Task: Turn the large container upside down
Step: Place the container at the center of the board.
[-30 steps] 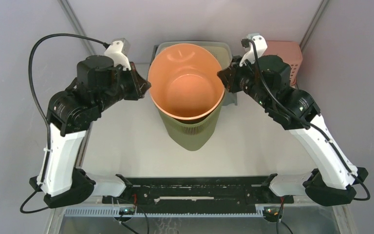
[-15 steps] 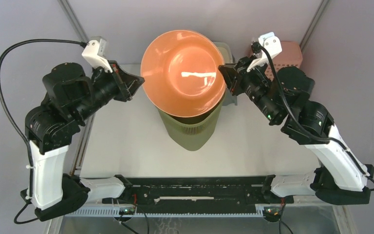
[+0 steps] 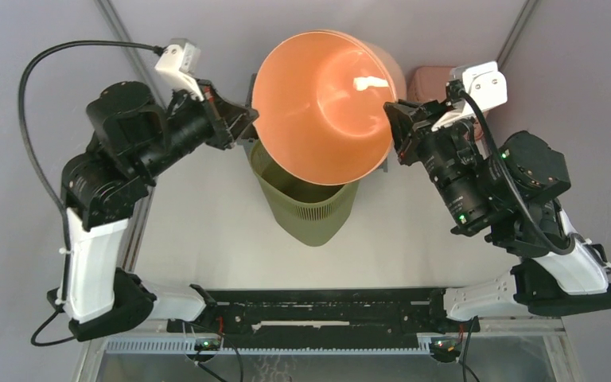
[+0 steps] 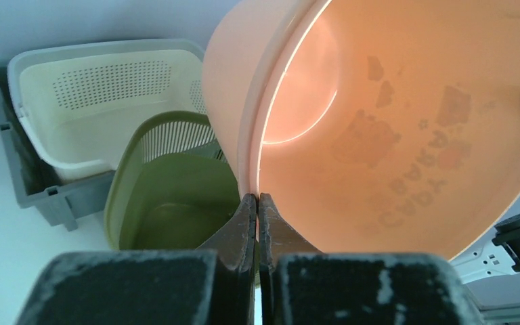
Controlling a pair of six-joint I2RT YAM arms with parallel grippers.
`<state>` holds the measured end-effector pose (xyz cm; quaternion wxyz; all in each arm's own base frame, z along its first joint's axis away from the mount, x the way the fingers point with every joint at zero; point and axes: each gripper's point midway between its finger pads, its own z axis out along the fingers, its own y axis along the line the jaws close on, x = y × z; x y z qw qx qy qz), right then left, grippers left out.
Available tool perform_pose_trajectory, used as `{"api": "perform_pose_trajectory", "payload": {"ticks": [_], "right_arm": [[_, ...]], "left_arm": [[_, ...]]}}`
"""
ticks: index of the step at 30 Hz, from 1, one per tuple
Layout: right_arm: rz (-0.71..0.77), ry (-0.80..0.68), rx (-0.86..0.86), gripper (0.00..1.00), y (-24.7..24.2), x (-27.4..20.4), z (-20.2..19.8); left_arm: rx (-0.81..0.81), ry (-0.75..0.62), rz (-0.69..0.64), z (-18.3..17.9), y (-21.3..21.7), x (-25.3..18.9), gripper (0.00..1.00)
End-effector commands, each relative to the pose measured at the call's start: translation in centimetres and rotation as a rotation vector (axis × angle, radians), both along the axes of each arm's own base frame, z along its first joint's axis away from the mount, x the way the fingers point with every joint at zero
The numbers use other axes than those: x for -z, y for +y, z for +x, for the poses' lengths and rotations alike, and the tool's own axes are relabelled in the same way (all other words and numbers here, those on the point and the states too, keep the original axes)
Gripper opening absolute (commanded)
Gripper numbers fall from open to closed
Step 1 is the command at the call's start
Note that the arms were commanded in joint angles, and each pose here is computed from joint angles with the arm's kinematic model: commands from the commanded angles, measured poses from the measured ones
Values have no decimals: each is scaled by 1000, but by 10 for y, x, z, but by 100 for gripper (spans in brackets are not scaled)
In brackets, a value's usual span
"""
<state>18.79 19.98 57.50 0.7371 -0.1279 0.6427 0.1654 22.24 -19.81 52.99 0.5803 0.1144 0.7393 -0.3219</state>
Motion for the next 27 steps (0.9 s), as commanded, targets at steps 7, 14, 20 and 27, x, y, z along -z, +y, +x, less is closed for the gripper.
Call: {"api": "perform_pose_trajectory", "payload": {"ticks": [7,14,20,27], "right_arm": [[-103,-16,182,0,-3,-6,-12],[-55,70,321,0,-41,6,-10],[-31,128,406,0,-71,26,-11],[-73,159,512,0,-86,81,-7]], "left_arm": [[134,-102,-55,24,-65,-29,0],[227,-60,-39,33,-109,-11,0],[300,-15,-24,32,-146,6,0],[351,38,28,16,-170,36,0]]}}
